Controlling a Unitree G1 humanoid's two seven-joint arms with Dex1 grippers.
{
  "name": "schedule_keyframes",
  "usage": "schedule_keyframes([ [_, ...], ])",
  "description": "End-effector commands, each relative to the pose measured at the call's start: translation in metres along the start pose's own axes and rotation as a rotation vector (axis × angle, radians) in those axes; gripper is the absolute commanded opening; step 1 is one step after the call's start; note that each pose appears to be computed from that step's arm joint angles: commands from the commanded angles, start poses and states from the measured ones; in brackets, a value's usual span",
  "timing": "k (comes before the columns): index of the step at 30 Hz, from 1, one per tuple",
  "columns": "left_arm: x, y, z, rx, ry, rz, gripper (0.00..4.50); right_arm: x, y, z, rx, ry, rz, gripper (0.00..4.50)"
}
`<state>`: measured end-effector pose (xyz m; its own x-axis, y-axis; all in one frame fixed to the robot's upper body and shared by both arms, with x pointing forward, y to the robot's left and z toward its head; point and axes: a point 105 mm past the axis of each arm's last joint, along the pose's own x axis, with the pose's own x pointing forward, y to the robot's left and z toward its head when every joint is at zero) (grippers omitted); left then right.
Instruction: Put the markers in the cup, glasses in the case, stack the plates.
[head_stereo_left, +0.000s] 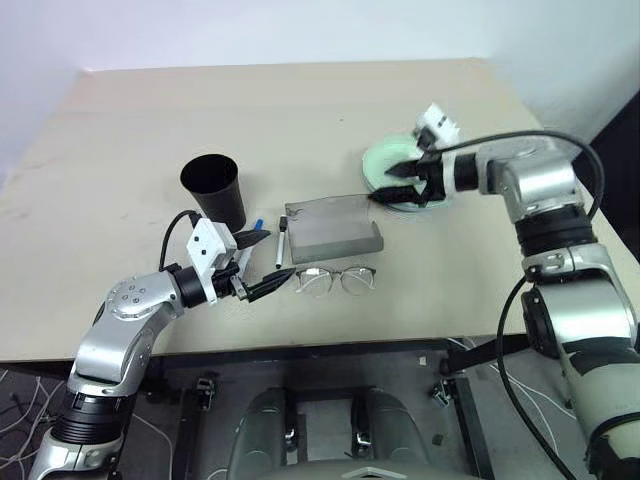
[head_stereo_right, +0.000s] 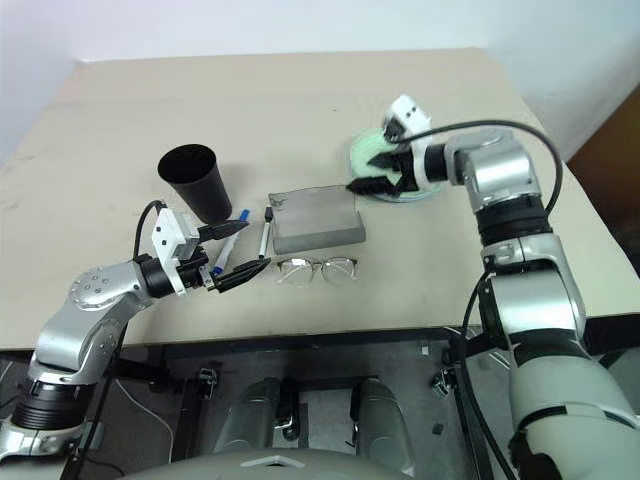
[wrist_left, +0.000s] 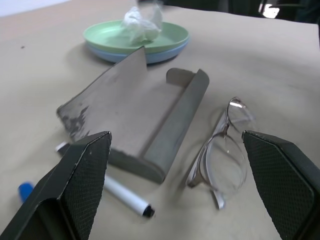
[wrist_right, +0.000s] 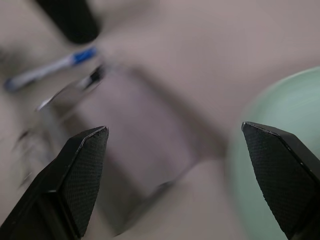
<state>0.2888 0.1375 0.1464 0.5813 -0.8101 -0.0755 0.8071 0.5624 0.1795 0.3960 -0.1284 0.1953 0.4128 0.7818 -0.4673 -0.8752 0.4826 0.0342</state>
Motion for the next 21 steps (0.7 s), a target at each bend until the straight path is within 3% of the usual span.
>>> schedule_keyframes([
  [1, -0.005, 0.000, 0.012, 0.044, -0.030, 0.016, 4.40, 0.000, 0.026, 0.014, -0.079, -0.024, 0.125, 4.49],
  [7, -0.010, 0.000, 0.010, 0.047, -0.017, 0.033, 4.40, 0.014, 0.049, 0.000, -0.110, 0.113, 0.273, 4.49],
  [15, -0.010, -0.002, 0.008, 0.047, -0.010, 0.031, 4.40, 0.021, 0.083, 0.018, -0.059, 0.170, 0.483, 4.49],
  [21, -0.006, -0.002, 0.009, 0.052, -0.023, 0.030, 4.40, 0.030, 0.095, 0.011, -0.110, 0.295, 0.514, 4.49],
])
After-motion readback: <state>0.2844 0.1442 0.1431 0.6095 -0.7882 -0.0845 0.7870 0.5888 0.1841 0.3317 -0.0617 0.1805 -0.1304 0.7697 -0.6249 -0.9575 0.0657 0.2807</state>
